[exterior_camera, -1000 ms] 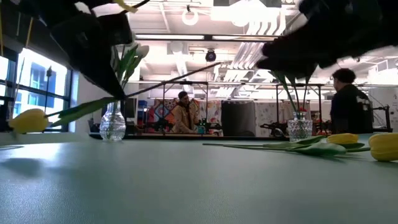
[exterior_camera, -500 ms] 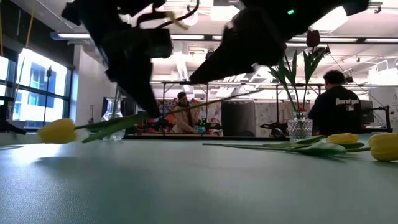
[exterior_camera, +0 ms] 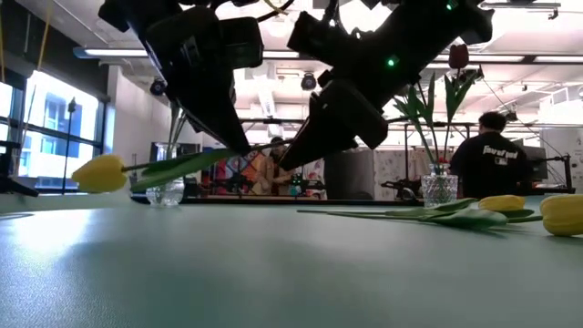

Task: Sort flowers into vase by color
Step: Put the yellow flower into the blue vase

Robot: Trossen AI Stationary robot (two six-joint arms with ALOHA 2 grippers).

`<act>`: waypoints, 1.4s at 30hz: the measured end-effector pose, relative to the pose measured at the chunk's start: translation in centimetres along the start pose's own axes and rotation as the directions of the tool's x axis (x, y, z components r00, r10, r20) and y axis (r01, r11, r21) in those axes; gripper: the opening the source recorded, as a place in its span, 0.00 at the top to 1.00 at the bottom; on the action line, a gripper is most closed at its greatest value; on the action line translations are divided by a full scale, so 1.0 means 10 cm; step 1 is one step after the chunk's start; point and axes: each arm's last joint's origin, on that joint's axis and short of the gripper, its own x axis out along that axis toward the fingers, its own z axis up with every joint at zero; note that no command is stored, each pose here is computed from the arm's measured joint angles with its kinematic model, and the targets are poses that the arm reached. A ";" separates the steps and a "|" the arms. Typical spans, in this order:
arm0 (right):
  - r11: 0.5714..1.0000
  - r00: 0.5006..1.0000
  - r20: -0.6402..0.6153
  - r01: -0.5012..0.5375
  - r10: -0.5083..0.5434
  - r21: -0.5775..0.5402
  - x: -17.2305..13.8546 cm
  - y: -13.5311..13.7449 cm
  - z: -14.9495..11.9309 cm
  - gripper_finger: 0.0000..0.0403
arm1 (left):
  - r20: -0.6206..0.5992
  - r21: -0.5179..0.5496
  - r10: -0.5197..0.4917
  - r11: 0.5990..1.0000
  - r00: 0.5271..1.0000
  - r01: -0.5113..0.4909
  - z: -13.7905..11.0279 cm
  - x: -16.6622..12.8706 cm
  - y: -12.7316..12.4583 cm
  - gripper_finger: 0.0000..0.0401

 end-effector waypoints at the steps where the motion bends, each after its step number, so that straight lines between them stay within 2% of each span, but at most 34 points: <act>1: 1.000 1.000 -0.003 -0.007 0.007 0.008 0.01 -0.01 0.00 0.69 | 0.005 -0.008 -0.002 1.000 1.000 0.002 0.01 0.00 0.00 1.00; 7: 0.999 0.999 -0.028 -0.036 0.036 0.008 0.02 -0.02 -0.03 0.97 | 0.012 -0.020 0.008 1.000 1.000 -0.007 0.01 0.00 0.01 0.99; 12: 0.993 0.999 -0.036 -0.011 0.015 0.116 0.03 -0.06 -0.03 0.99 | 0.033 0.003 0.055 0.998 0.998 -0.055 0.03 -0.07 0.03 0.93; 17: 0.977 0.995 -0.081 0.068 -0.052 0.201 0.07 -0.14 -0.08 1.00 | 0.094 0.012 0.128 0.992 0.987 -0.129 0.08 -0.33 0.08 0.82; 20: 0.966 0.993 -0.080 0.106 -0.090 0.236 0.08 -0.17 -0.08 1.00 | 0.136 -0.002 0.156 0.988 0.978 -0.157 0.11 -0.51 0.11 0.74; 24: 0.954 0.989 -0.060 0.144 -0.133 0.264 0.07 -0.16 -0.06 1.00 | 0.179 -0.025 0.146 0.989 0.973 -0.144 0.09 -0.71 0.14 0.66; 27: 0.934 0.971 -0.043 0.239 -0.236 0.267 0.02 -0.13 -0.05 1.00 | 0.212 -0.090 0.171 0.984 0.962 -0.155 -0.01 -0.79 0.12 0.63; 30: 0.895 0.928 -0.013 0.363 -0.372 0.259 -0.06 -0.05 -0.04 1.00 | 0.333 -0.157 0.244 0.967 0.911 -0.201 -0.20 -0.83 0.05 0.63; 32: 0.873 0.902 0.010 0.415 -0.431 0.255 -0.11 0.00 -0.03 1.00 | 0.421 -0.191 0.252 0.964 0.871 -0.187 -0.35 -0.87 0.03 0.63; 35: 0.847 0.875 0.037 0.455 -0.482 0.274 -0.18 0.08 -0.02 1.00 | 0.559 -0.250 0.215 0.965 0.801 -0.085 -0.58 -0.87 0.04 0.63; 38: 0.823 0.851 0.078 0.474 -0.520 0.312 -0.23 0.12 0.03 1.00 | 0.687 -0.252 0.141 0.966 0.712 0.052 -0.78 -0.79 0.08 0.63; 40: 0.826 0.847 0.115 0.462 -0.519 0.324 -0.26 0.14 0.10 1.00 | 0.749 -0.232 0.091 0.964 0.656 0.131 -0.89 -0.74 0.12 0.63; 42: 0.840 0.849 0.165 0.433 -0.502 0.326 -0.28 0.16 0.18 1.00 | 0.777 -0.209 0.067 0.965 0.626 0.156 -0.98 -0.69 0.15 0.63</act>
